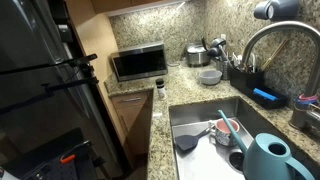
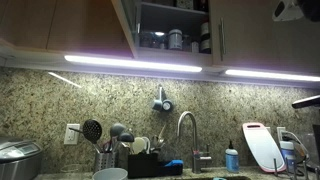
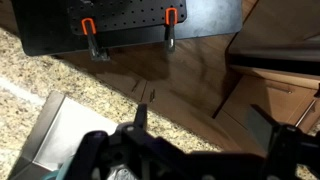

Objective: Close the second cupboard door from the right

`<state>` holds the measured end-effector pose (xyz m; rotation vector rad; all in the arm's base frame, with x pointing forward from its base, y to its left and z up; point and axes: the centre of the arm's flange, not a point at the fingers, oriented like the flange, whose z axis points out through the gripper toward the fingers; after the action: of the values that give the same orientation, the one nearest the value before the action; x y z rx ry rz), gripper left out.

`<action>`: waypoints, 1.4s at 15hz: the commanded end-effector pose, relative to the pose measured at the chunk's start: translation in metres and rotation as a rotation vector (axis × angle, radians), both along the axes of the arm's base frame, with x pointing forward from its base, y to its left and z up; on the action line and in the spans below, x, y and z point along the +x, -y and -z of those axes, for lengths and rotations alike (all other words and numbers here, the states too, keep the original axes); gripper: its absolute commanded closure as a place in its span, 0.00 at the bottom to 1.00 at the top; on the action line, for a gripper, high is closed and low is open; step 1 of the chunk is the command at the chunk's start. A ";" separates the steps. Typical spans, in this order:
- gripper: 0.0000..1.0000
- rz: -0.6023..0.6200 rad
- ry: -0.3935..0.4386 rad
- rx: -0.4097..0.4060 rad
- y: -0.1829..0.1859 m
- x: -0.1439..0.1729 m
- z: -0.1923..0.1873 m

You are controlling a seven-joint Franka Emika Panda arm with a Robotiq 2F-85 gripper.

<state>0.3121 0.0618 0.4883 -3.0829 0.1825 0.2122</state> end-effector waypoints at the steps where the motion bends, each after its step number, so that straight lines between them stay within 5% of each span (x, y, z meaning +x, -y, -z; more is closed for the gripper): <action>1: 0.00 0.000 0.000 0.000 0.000 0.000 0.000; 17: 0.00 0.000 0.000 0.000 0.000 0.000 0.000; 21: 0.00 -0.136 0.013 -0.080 -0.049 -0.027 0.011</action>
<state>0.3089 0.0751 0.4858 -3.1098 0.1227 0.2148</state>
